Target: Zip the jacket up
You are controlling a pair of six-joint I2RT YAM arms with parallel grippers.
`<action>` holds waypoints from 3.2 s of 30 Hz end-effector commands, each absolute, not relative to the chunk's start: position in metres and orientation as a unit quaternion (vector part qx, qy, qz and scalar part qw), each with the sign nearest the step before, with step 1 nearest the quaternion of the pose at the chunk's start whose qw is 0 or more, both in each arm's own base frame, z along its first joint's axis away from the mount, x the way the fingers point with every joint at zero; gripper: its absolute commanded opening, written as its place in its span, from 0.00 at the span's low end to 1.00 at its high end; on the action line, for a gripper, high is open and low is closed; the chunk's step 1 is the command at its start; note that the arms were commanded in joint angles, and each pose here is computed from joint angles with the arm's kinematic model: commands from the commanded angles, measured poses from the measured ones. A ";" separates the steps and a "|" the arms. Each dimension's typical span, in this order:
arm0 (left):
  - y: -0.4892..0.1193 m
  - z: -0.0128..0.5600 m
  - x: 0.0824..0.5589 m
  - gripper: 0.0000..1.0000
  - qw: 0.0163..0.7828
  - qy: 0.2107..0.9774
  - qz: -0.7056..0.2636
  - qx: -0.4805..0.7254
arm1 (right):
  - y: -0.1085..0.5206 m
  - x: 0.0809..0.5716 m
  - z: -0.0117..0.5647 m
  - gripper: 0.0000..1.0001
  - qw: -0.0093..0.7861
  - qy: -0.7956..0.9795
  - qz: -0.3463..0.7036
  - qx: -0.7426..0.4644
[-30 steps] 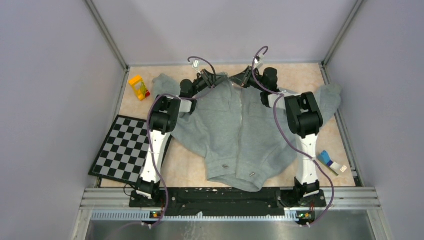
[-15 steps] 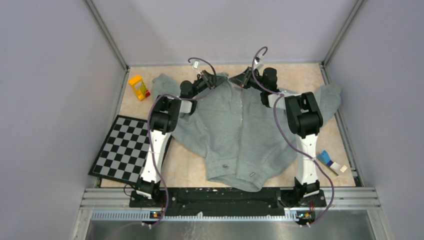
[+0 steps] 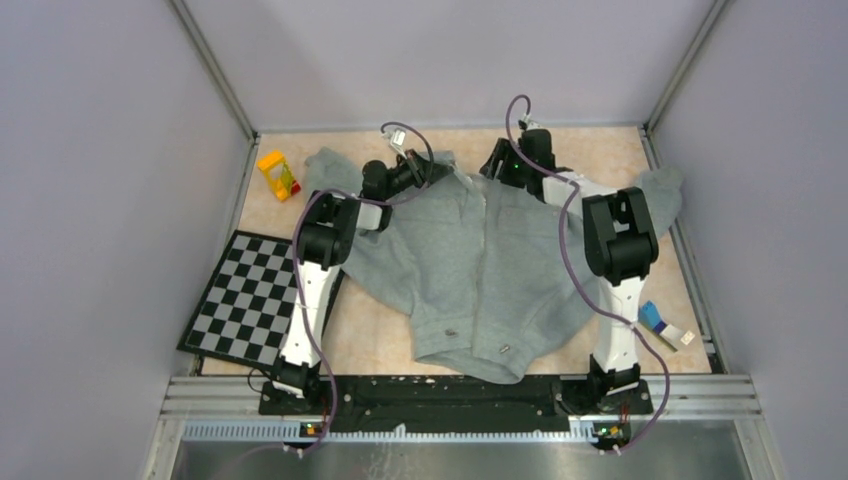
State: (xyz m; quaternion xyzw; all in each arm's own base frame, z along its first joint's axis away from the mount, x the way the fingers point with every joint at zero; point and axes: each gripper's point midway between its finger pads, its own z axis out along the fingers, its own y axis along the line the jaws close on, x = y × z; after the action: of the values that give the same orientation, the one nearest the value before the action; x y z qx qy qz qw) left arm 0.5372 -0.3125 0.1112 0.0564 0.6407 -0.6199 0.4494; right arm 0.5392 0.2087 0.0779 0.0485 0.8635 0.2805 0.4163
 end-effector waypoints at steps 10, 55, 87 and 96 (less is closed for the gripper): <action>-0.318 0.159 0.536 0.00 0.497 0.624 -0.593 0.109 | 0.181 0.581 0.075 0.44 0.438 0.896 0.024 0.074; -0.319 0.152 0.538 0.00 0.492 0.637 -0.585 0.104 | 0.186 0.589 0.050 0.35 0.409 0.912 0.004 0.027; -0.325 0.148 0.538 0.00 0.471 0.636 -0.603 0.105 | 0.215 0.581 0.133 0.00 0.517 0.799 0.282 -0.122; -0.335 0.146 0.532 0.00 0.441 0.639 -0.613 0.146 | 0.239 0.538 0.151 0.00 0.533 0.735 0.355 -0.223</action>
State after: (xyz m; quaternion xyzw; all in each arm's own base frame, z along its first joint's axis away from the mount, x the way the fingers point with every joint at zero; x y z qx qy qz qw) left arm 0.5390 -0.3240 0.1279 0.0989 0.6577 -0.5987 0.4463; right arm 0.5492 0.2102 0.0822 -0.1403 0.8145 0.2981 0.4775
